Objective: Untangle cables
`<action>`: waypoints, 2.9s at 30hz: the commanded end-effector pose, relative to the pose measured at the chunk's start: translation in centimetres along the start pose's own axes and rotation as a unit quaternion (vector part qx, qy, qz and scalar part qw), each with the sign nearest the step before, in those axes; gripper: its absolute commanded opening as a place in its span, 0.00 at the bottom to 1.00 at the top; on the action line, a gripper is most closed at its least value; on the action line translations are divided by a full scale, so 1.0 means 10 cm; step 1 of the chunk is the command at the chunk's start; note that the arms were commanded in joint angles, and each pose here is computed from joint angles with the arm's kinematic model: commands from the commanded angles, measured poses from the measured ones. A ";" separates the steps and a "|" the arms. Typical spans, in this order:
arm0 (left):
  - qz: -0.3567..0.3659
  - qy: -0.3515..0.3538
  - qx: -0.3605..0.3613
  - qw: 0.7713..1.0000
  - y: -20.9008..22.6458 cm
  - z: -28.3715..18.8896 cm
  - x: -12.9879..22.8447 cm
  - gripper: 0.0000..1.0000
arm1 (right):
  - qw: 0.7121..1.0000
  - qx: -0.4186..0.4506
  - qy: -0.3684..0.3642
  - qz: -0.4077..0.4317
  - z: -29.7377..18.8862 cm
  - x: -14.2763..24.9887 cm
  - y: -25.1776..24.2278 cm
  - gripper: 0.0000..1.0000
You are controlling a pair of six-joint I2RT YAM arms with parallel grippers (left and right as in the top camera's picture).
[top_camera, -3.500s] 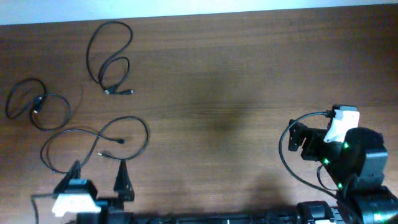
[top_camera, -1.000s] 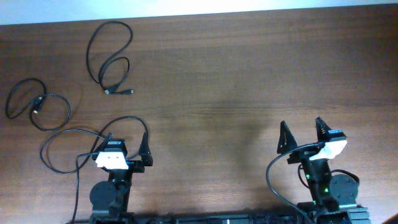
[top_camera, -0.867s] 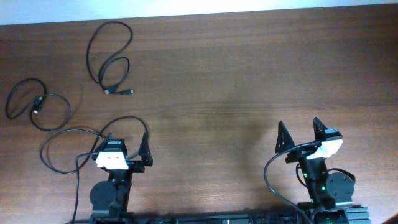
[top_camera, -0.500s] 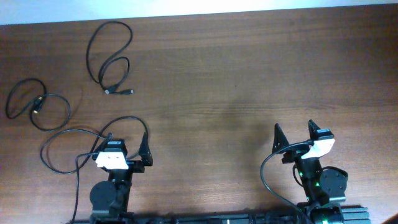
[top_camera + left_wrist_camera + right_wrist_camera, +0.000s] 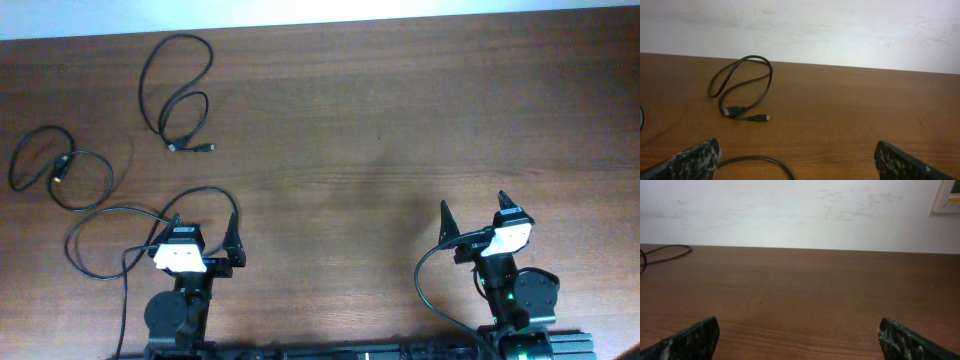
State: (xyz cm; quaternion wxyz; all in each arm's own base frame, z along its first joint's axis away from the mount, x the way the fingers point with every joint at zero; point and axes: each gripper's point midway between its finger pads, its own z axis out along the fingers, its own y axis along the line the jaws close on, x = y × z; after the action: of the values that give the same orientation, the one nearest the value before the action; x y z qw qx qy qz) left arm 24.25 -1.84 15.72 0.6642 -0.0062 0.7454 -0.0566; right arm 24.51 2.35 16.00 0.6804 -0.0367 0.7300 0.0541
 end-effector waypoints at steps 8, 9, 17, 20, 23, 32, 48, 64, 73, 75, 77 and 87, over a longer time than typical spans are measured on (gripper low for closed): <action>0.008 0.001 0.008 1.000 -0.03 0.00 0.02 0.99 | 1.000 0.002 0.000 -0.003 0.00 0.02 -0.02 1.00; 0.008 0.000 0.008 1.000 -0.03 0.00 0.02 0.99 | 1.000 0.002 0.000 -0.003 0.00 0.02 -0.02 1.00; 0.008 -0.018 -0.002 1.000 0.02 0.03 0.00 0.99 | 1.000 0.002 0.000 -0.003 0.00 0.02 -0.02 1.00; 0.010 -0.017 -0.005 1.000 0.03 0.03 0.00 0.99 | 1.000 0.002 0.000 -0.003 0.00 0.02 -0.02 1.00; 0.067 -0.016 -0.002 0.998 0.01 0.03 0.01 0.99 | 1.000 0.002 0.000 -0.003 0.00 0.02 -0.02 1.00; 0.079 -0.016 -0.002 0.997 0.01 0.03 0.01 0.99 | 1.000 0.002 0.000 -0.003 0.00 0.02 -0.02 1.00; 0.079 -0.016 -0.002 0.997 0.01 0.03 0.01 0.99 | 1.000 0.002 0.000 -0.003 0.00 0.02 -0.02 1.00; 0.079 -0.016 -0.002 0.997 0.01 0.03 0.01 0.99 | 1.000 0.002 0.000 -0.003 0.00 0.02 -0.02 1.00; 0.079 -0.016 -0.002 0.997 0.01 0.03 0.01 0.99 | 1.000 0.002 0.000 -0.003 0.00 0.02 -0.02 1.00; 0.079 -0.016 -0.002 0.997 0.01 0.03 0.01 0.99 | 1.000 0.002 0.000 -0.003 0.00 0.02 -0.02 1.00; 0.079 -0.016 -0.002 0.997 0.01 0.03 0.01 0.99 | 1.000 0.002 0.000 -0.003 0.00 0.02 -0.02 1.00; 0.079 -0.016 -0.002 0.997 0.01 0.03 0.01 0.99 | 1.000 0.002 0.000 -0.003 0.00 0.02 -0.02 1.00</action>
State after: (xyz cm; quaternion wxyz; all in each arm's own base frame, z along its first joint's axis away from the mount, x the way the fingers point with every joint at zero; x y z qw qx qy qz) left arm 24.51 -1.81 15.87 0.6788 0.0442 0.7329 -0.0099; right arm 24.51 2.35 16.01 0.6805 -0.0368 0.7298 0.0540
